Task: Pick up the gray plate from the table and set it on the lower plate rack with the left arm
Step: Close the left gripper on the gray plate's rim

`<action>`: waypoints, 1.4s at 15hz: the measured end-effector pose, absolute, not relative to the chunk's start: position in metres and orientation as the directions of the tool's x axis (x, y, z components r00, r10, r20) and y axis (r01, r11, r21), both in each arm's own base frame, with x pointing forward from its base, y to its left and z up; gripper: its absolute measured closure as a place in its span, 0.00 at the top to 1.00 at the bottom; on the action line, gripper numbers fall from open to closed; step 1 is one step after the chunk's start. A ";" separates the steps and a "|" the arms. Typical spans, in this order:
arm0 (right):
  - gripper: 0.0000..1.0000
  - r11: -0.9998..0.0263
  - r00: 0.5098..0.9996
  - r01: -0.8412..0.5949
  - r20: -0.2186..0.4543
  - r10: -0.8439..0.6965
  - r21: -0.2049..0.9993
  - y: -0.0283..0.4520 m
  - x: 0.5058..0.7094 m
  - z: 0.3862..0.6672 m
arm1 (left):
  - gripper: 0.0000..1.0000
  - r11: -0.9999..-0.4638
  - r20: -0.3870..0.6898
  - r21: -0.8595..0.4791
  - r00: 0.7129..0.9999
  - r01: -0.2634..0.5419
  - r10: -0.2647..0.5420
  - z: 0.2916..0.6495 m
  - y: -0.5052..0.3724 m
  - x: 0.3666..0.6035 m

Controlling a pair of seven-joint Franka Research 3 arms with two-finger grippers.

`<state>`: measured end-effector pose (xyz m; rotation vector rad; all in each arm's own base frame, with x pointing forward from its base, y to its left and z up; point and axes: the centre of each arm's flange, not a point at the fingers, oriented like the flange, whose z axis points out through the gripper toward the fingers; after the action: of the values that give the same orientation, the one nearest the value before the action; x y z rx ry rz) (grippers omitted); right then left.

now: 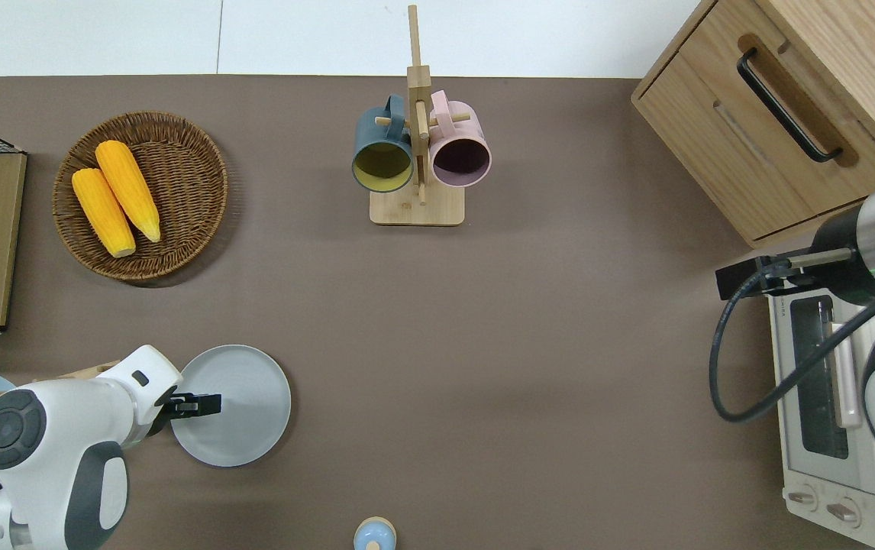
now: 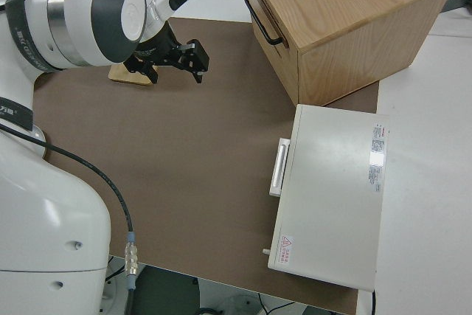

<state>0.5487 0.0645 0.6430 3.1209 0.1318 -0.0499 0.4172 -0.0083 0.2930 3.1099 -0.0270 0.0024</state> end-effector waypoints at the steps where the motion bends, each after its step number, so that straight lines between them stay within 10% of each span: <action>1: 0.99 -0.996 0.996 0.085 -0.033 0.084 0.016 0.065 0.549 0.643 | 0.99 -0.999 -0.001 0.031 1.000 -0.018 -0.018 0.290 -0.009 0.417; 7: 0.99 -0.996 0.996 0.085 -0.033 0.084 0.016 0.065 0.549 0.643 | 0.87 -0.999 0.003 0.030 1.000 -0.020 -0.020 0.289 -0.010 0.418; 15: 0.99 -0.996 0.996 0.085 -0.033 0.084 0.016 0.065 0.549 0.643 | 0.07 -0.999 0.014 0.031 1.000 -0.021 -0.021 0.293 -0.010 0.419; 21: 0.99 -0.996 0.996 0.085 -0.033 0.084 0.016 0.065 0.549 0.643 | 0.07 -0.999 0.014 0.031 1.000 -0.020 -0.020 0.293 -0.010 0.418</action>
<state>0.5487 0.0645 0.6430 3.1209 0.1318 -0.0499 0.4185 -0.0097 0.2931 3.1106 -0.0312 0.0213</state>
